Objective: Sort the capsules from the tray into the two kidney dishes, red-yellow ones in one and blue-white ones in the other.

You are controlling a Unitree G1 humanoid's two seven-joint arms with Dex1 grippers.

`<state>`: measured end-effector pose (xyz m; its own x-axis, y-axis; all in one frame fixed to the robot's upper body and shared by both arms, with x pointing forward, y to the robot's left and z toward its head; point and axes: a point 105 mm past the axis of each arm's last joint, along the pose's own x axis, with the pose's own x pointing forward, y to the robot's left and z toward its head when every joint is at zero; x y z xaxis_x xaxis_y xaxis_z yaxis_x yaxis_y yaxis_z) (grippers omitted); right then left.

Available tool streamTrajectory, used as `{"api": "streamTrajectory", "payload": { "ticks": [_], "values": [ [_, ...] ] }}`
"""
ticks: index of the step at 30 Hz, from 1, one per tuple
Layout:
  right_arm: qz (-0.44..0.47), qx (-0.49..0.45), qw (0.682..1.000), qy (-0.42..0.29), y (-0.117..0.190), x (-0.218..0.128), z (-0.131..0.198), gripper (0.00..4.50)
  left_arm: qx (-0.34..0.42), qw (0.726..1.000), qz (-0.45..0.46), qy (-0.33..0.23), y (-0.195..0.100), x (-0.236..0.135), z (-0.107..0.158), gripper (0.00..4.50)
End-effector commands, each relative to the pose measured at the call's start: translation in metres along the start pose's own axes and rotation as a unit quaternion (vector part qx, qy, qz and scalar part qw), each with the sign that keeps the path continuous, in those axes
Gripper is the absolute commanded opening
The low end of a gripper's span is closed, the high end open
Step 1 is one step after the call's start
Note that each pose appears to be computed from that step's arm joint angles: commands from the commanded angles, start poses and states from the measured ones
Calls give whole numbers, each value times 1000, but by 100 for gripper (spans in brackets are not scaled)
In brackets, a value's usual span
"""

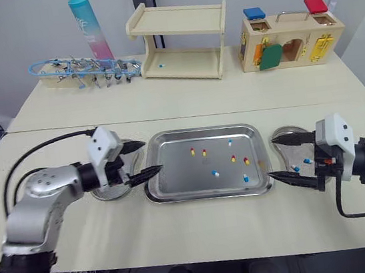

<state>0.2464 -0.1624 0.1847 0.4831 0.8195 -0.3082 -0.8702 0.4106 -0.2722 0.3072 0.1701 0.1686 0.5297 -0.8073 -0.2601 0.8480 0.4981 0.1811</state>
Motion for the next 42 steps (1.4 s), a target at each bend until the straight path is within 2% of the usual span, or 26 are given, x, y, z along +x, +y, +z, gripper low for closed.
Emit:
{"api": "streamTrajectory", "payload": {
  "ticks": [1,4,12,22,37,39,42],
  "values": [
    [-11,-11,1000,-12,4,0,9,450,23,999,-41,-7,-2,16,3,387],
    [-19,-10,1000,-9,5,-3,9,450,46,997,-59,4,5,39,-2,295],
    [-28,-6,1000,-9,15,-5,10,450,74,992,-94,28,25,83,-17,295],
    [-33,5,999,-4,25,-7,7,450,70,990,-110,53,31,114,-30,295],
    [-35,16,999,3,29,-8,3,450,66,987,-135,65,22,127,-38,295],
    [-35,19,999,4,30,-9,2,450,63,986,-140,67,19,129,-41,257],
    [-34,19,999,4,30,-9,2,450,63,986,-139,73,18,128,-45,171]
  ]
}}
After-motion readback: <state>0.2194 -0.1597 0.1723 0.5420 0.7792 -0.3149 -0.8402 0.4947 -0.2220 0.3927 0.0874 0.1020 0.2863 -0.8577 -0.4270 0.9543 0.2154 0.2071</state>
